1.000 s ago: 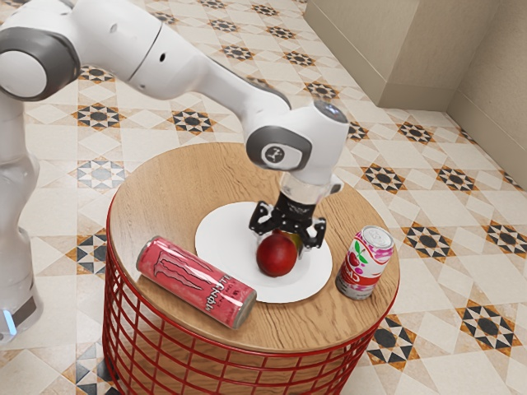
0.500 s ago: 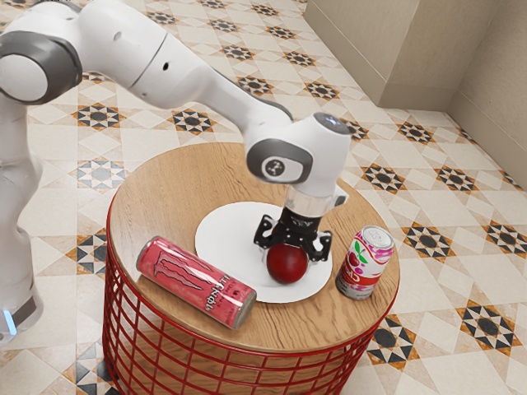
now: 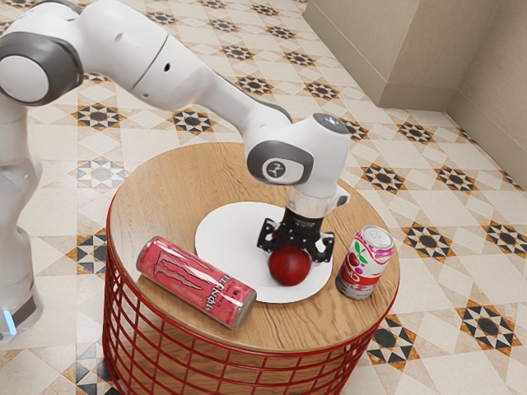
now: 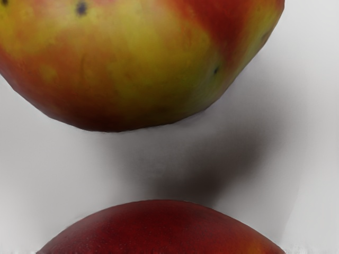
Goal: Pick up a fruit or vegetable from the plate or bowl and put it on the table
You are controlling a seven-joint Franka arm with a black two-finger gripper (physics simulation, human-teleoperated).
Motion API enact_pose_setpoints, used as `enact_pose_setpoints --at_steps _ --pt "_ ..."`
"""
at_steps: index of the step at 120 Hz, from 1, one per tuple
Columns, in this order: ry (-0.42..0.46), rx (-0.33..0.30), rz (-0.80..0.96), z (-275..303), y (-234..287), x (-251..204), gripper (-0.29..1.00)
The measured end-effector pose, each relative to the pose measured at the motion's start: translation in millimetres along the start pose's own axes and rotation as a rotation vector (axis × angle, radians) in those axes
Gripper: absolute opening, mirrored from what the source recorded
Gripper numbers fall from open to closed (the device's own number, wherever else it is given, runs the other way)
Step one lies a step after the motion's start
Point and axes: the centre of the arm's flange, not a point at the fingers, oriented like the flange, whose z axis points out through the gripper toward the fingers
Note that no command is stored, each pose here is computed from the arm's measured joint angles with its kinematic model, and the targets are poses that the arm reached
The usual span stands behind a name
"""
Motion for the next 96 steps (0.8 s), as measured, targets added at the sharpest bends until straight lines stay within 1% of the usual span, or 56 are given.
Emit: enact_pose_setpoints --at_steps 22,34,56,72,96 --pt "0.0 -0.003 0.007 -1 1 -5 0.68" --pt "0.004 -0.004 0.008 -1 1 -5 0.57" --pt "0.008 -0.008 0.014 -4 1 -7 0.44" --pt "0.012 -0.042 0.012 -25 -2 -7 0.44" --pt "0.039 -0.111 -0.006 -68 -15 11 0.44"
